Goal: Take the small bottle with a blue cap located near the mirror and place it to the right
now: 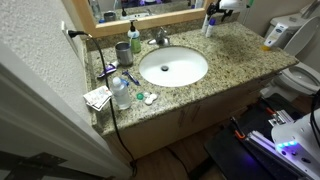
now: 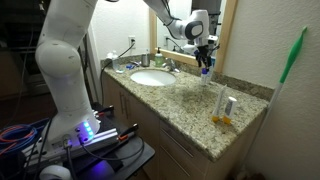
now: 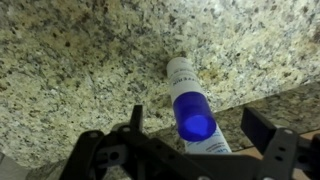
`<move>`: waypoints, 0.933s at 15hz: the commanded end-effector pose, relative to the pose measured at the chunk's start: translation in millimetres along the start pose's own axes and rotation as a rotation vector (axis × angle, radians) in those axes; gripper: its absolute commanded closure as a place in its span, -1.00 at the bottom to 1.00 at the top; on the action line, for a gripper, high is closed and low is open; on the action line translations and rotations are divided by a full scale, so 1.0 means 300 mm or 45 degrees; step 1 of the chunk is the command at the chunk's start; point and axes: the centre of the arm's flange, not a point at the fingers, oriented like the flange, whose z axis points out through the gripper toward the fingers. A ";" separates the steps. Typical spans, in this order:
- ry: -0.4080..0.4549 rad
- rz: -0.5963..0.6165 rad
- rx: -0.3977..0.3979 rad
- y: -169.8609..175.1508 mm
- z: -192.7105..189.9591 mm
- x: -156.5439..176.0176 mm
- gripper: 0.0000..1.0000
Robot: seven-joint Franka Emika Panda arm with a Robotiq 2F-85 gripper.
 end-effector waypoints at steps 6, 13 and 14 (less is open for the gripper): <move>0.003 0.033 -0.001 0.017 0.032 0.006 -0.47; 0.025 0.027 0.005 0.018 0.026 0.006 0.50; 0.026 0.028 0.004 0.019 0.026 0.005 0.64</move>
